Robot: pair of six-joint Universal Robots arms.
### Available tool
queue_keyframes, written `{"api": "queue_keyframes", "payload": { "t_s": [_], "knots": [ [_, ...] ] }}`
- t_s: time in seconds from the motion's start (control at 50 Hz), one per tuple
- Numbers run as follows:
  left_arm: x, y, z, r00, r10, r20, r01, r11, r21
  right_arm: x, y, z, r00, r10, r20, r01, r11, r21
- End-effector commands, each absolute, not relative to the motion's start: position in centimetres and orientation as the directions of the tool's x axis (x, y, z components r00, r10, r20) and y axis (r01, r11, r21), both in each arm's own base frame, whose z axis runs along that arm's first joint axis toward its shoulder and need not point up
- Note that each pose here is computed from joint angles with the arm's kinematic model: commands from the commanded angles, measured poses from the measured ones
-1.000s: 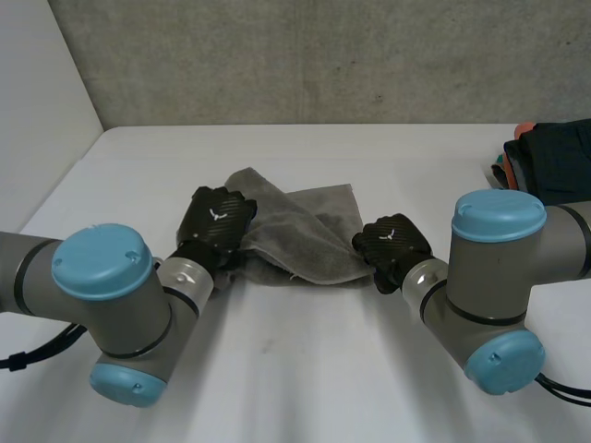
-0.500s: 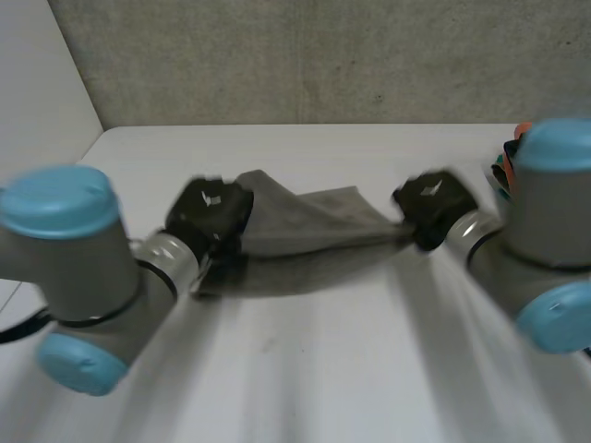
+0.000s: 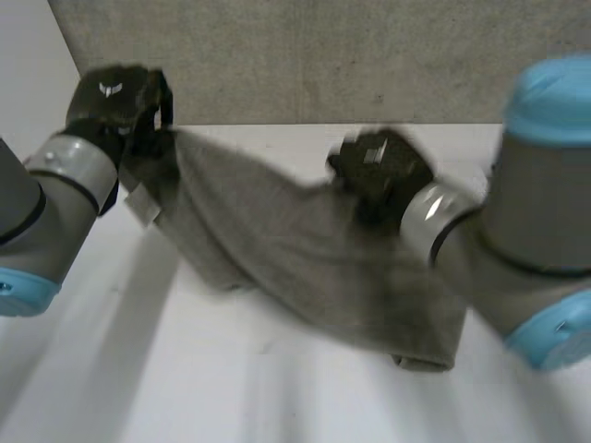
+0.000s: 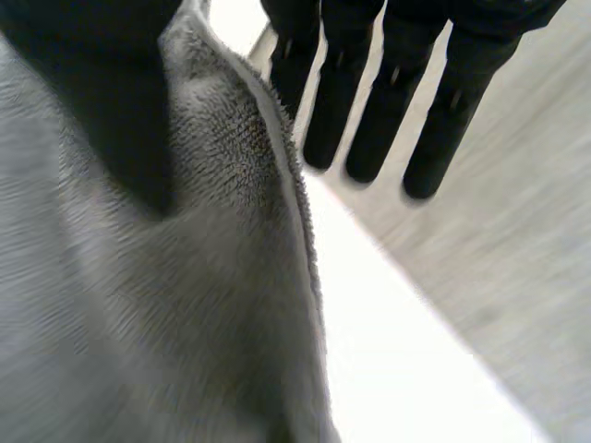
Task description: Fold the laundry.
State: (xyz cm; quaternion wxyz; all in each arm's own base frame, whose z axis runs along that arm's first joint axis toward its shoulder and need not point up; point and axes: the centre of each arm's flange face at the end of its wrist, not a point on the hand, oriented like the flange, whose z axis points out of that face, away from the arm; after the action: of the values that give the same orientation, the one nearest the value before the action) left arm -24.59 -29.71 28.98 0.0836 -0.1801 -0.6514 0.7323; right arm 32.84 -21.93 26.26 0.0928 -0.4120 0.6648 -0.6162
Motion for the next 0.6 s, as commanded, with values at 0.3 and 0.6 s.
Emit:
{"api": "queue_keyframes", "payload": {
  "t_s": [0.3, 0.6],
  "knots": [
    [-22.9, -27.6, 26.6, -0.899, 0.411, -0.148, 0.096, -0.143, -0.985, 25.9, -29.2, 25.3, -0.648, -0.662, 0.377, -0.579, 0.106, -0.809],
    [-23.2, -26.3, 27.6, -0.888, 0.436, -0.144, 0.076, -0.169, -0.983, 23.5, -30.8, 16.6, -0.627, -0.662, 0.410, -0.637, 0.133, -0.759]
  ]
}}
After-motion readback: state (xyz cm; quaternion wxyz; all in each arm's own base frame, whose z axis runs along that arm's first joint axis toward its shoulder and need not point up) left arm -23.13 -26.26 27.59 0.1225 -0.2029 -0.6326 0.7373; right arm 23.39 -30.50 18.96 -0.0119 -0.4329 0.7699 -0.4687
